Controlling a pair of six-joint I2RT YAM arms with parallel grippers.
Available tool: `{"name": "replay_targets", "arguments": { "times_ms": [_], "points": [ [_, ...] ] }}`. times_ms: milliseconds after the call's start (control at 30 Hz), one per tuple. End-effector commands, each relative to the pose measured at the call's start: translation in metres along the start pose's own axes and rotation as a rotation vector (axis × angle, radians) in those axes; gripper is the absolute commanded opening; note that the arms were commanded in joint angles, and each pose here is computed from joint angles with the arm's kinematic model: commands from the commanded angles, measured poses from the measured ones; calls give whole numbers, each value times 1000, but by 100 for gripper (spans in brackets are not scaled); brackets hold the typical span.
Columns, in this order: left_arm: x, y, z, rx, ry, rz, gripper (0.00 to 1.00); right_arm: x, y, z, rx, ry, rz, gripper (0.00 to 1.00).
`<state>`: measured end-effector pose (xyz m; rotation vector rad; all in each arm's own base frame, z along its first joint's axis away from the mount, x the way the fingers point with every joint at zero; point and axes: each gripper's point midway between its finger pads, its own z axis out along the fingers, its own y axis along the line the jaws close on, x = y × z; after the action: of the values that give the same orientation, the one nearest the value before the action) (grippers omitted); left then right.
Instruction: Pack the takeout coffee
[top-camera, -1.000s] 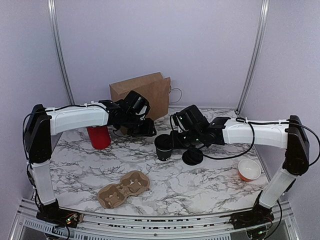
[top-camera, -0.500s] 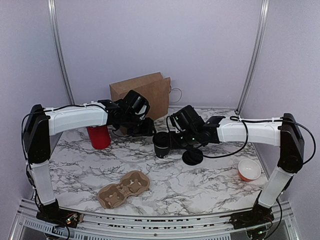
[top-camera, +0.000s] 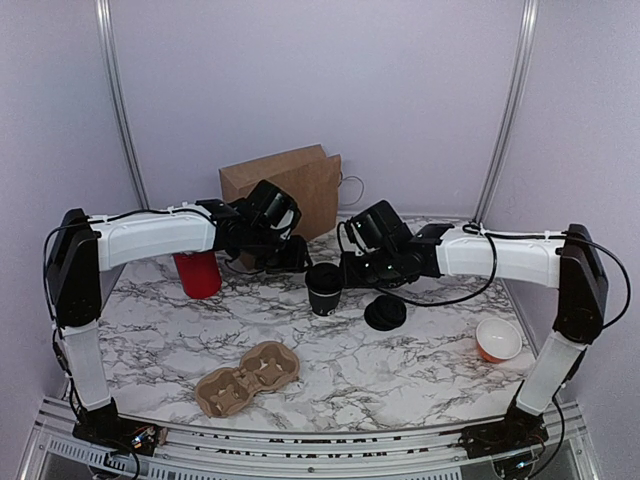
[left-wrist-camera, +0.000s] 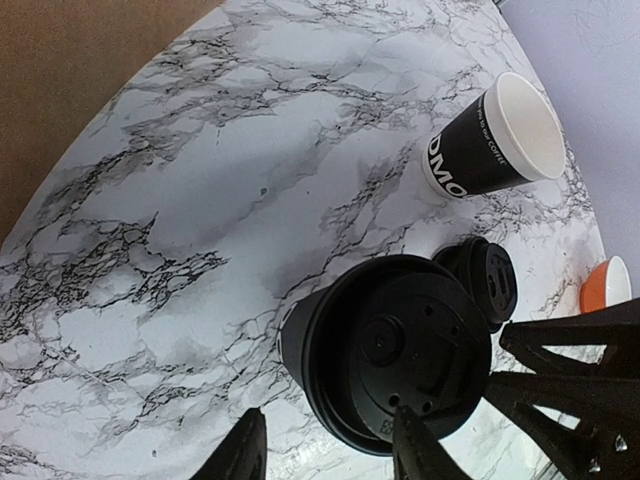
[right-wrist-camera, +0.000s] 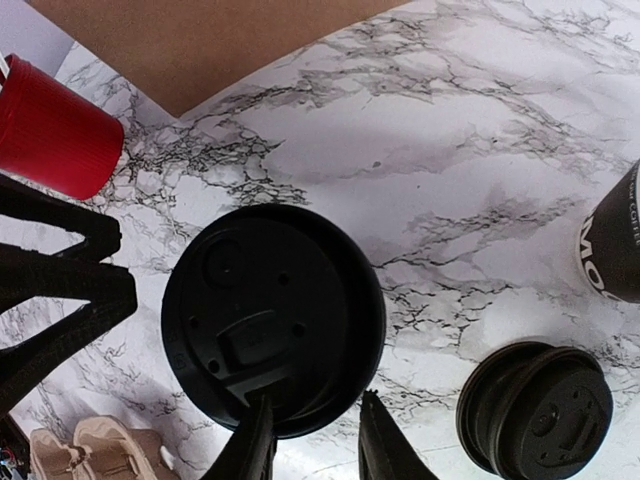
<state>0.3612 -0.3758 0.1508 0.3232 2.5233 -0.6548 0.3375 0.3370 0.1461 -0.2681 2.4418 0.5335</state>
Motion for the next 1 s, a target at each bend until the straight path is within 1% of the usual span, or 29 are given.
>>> {"name": "replay_targets", "arguments": {
  "times_ms": [0,100,367,567,800,967],
  "points": [
    [0,-9,7,22,6,24,41,-15,-2,-3,-9,-23,10,29],
    [3,-11,9,25,13,28,40,-18,-3,-2,-20,-29,18,31],
    [9,-17,10,33,23,35,39,-19,2,4,-44,-18,12,31],
    [16,-24,9,41,32,38,34,-16,5,10,-51,2,-2,31],
    [21,-25,-2,40,24,22,33,-16,6,16,-40,22,-35,26],
    [22,-24,-16,42,5,9,33,-16,8,20,-38,41,-65,19]
  ]
}}
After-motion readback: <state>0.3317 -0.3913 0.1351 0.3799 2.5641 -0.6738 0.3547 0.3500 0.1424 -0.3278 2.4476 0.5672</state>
